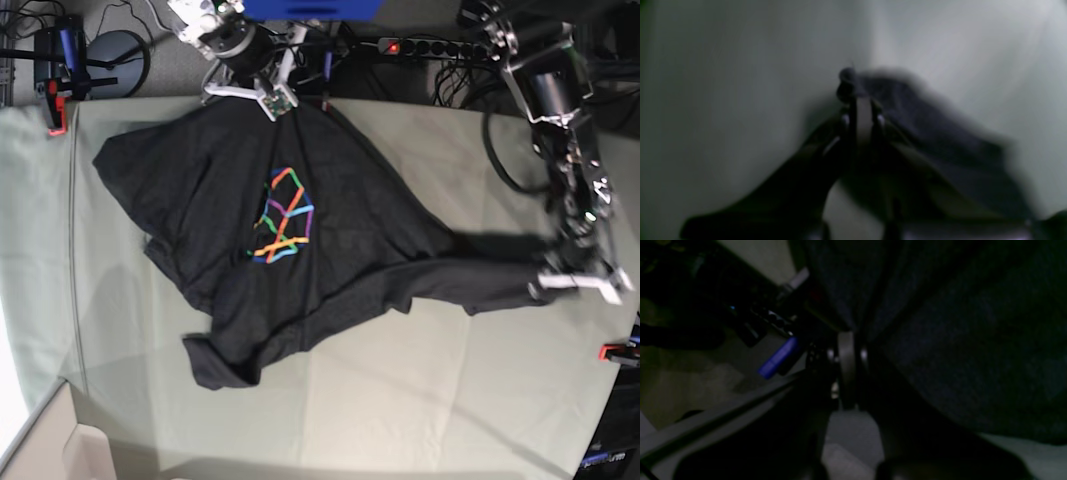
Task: Layout the t-shirt on the table in an organized manner, then fold the t-shirt properly
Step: 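Grasp the shirt hem with the left gripper and pull it toward the right gripper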
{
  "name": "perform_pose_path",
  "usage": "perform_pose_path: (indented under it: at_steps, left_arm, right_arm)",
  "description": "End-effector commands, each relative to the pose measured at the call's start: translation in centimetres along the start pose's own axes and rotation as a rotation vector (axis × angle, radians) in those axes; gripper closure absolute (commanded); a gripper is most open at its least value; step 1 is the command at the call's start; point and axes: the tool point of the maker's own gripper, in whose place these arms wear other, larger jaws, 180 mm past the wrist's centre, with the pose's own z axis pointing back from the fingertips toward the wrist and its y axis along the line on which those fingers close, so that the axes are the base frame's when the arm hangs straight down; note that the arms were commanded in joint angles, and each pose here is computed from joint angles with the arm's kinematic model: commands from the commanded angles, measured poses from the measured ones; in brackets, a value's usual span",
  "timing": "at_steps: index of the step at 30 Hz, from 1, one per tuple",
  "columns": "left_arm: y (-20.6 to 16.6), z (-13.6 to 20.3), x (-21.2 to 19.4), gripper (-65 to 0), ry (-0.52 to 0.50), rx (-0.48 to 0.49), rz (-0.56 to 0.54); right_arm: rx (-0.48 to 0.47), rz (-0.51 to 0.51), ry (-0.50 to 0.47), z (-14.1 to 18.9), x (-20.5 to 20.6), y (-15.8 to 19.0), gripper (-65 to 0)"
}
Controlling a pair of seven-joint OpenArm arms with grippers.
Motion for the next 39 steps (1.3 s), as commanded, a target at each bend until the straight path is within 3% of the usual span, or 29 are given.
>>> perform_pose_path:
  at_steps: [1, 5, 9, 16, 19, 22, 25, 29, 32, 35, 39]
  left_arm:
    - [-2.0, 0.7, 4.4, -0.4, -0.119, -0.047, 0.011]
    - [-5.2, 2.7, 10.1, -0.4, -0.251, -0.123, 0.03]
    - [-9.6, 2.1, 16.0, -0.5, -0.345, -0.195, 0.074]
    - [-15.9, -4.2, 15.9, -0.9, -0.19, -0.255, 0.115]
    - [-17.8, -6.4, 15.6, -1.0, -0.173, -0.252, 0.159]
    - [-20.1, -7.4, 15.2, -1.7, -0.172, -0.263, 0.138]
    - [-21.7, -7.8, 14.7, -9.6, -0.188, -0.273, 0.094]
    - [-24.2, -7.3, 12.8, -31.4, -0.199, -0.313, -0.001]
    - [-24.0, -7.3, 10.3, -46.2, -0.172, -0.318, -0.055]
    - [-23.3, -7.1, 9.4, -47.7, -0.175, -0.318, -0.075]
    - [-20.0, -6.6, 6.5, -40.3, -0.14, -0.295, -0.099]
  right_arm:
    - [-0.002, -0.002, -0.018, 0.1, 0.6, 0.0, 0.0]
    - [-0.004, 0.0, -0.021, 0.0, 0.7, -0.1, 0.0]
    - [-0.004, 0.001, -0.02, -0.1, 0.6, -0.2, 0.0]
    - [-0.011, 0.007, -0.027, -0.2, 1.0, -0.6, 0.0]
    - [-0.011, 0.007, -0.028, -0.3, 1.1, -0.6, 0.0]
    - [-0.01, 0.006, -0.027, -0.3, 1.1, -0.5, 0.0]
    - [-0.011, 0.005, -0.036, -0.3, 1.5, -0.6, 0.0]
    - [-0.014, 0.006, -0.053, -0.3, 2.2, -0.7, 0.0]
    - [-0.015, 0.006, -0.071, -0.6, 3.1, -0.8, 0.0]
    - [-0.016, -0.002, -0.083, -0.7, 3.6, -0.8, 0.0]
    - [-0.023, 0.004, -0.108, -0.7, 4.7, -1.2, 0.0]
